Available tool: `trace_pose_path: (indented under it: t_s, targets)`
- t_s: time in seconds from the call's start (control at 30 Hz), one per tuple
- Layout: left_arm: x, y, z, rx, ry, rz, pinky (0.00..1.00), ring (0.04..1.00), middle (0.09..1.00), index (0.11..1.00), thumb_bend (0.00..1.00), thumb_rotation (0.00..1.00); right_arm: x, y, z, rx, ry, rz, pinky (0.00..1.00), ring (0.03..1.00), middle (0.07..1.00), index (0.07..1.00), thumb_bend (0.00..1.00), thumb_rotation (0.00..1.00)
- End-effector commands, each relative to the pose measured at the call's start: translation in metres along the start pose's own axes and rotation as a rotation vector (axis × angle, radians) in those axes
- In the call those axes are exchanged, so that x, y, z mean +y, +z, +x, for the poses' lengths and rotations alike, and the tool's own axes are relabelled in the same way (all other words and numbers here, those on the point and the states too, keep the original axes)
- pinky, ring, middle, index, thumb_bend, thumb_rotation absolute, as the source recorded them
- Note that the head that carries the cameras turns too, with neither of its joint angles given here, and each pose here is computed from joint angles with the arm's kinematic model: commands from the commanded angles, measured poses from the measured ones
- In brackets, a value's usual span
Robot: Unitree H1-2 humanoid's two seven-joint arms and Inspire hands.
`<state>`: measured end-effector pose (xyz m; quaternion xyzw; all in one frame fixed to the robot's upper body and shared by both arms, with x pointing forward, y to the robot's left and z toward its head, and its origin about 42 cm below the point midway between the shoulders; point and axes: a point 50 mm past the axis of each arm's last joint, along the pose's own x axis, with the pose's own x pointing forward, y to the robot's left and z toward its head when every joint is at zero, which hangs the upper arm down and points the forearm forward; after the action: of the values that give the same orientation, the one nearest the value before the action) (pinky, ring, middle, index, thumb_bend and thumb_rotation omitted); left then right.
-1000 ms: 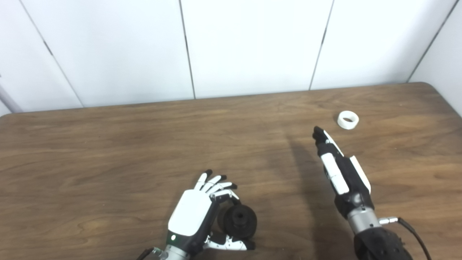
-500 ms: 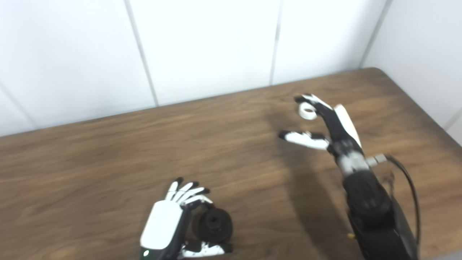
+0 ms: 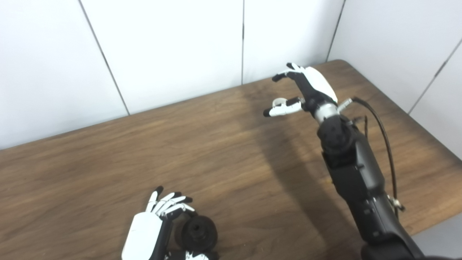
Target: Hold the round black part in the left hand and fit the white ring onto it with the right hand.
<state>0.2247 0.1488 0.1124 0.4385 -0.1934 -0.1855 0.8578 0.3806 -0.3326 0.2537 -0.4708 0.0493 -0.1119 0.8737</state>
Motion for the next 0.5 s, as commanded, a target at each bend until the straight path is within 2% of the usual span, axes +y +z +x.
trace_pose_path:
  t_s: [0.0, 0.17, 0.47]
  targets:
    - [0.016, -0.025, -0.009, 0.024, -0.006, 0.075, 1.00, 0.844, 0.753, 0.483, 0.52, 0.05, -0.019, 0.011, 0.013, -0.025, -0.035, -0.045, 1.00, 1.000, 0.986, 0.747, 0.87, 0.24]
    - [0.017, -0.026, -0.009, 0.024, -0.006, 0.077, 1.00, 0.843, 0.751, 0.483, 0.52, 0.05, -0.020, 0.008, 0.038, 0.022, 0.006, -0.125, 1.00, 1.000, 0.997, 0.748, 0.89, 0.26]
    - [0.017, -0.025, -0.008, 0.026, -0.007, 0.074, 1.00, 0.844, 0.749, 0.482, 0.52, 0.05, -0.022, 0.002, 0.068, 0.106, 0.055, -0.194, 1.00, 1.000, 1.000, 0.751, 0.89, 0.27]
